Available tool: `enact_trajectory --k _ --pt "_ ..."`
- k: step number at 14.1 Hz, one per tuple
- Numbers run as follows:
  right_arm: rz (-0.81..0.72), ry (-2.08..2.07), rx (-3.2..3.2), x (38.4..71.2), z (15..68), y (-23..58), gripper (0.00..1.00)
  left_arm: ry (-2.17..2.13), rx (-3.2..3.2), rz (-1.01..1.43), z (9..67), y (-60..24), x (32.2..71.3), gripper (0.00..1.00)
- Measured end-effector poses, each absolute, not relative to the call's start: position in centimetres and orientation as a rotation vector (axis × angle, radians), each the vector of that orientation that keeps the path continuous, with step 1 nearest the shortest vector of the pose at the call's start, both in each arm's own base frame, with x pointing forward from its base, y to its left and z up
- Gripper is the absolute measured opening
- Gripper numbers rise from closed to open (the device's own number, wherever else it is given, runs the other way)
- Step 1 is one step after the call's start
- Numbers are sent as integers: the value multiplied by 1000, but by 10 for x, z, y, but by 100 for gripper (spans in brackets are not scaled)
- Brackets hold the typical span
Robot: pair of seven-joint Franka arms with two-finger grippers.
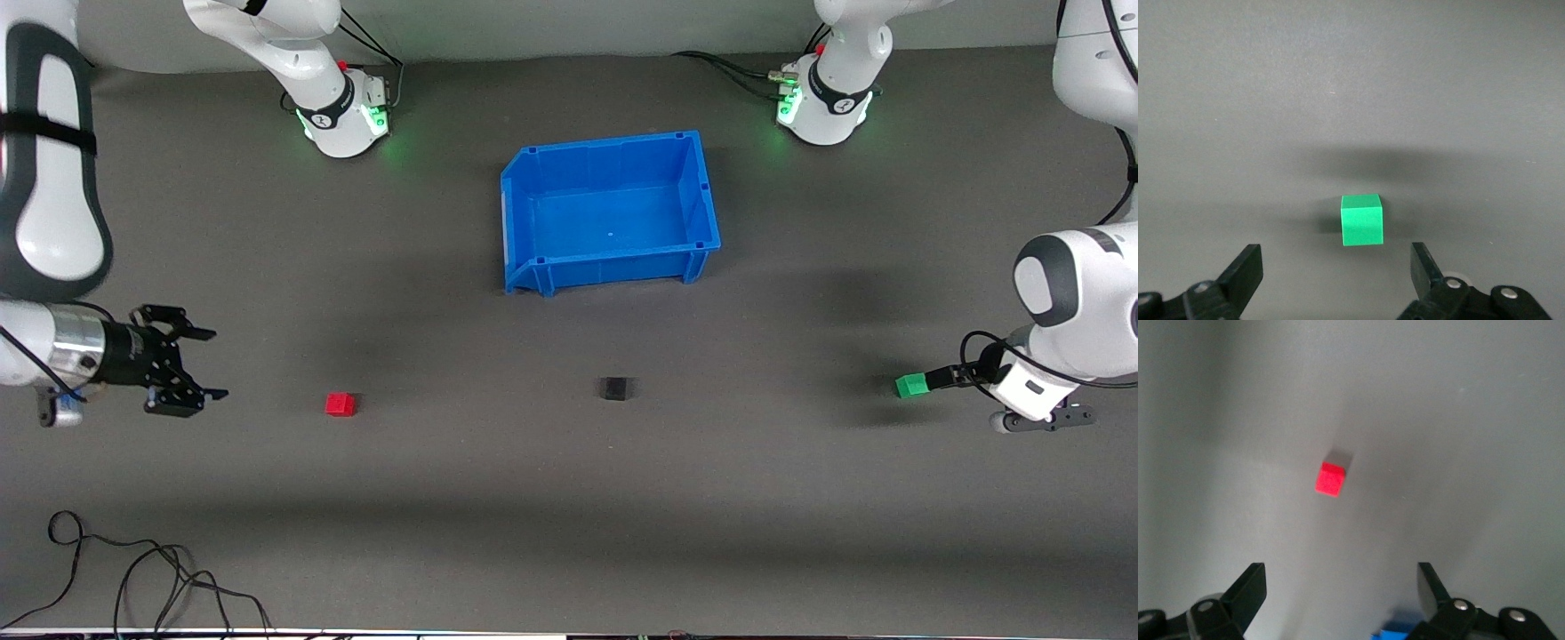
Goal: Attach green and red cubes to black cube
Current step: 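Lower the right gripper onto the red cube while the left gripper lowers onto green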
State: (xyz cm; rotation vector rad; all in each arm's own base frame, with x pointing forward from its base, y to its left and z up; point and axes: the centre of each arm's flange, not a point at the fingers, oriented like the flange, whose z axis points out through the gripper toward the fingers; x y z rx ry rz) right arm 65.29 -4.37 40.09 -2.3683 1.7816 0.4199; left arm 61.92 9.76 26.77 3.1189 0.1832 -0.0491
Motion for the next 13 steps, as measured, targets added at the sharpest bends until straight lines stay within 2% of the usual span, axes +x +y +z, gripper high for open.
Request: enact_trajectory --k 7,13 --pt "408 1956 -2168 635 267 -38 100 184 3118 29 222 95 607 99" --pt "432 2013 -2029 632 216 -18 100 181 3113 95 195 92 610 98"
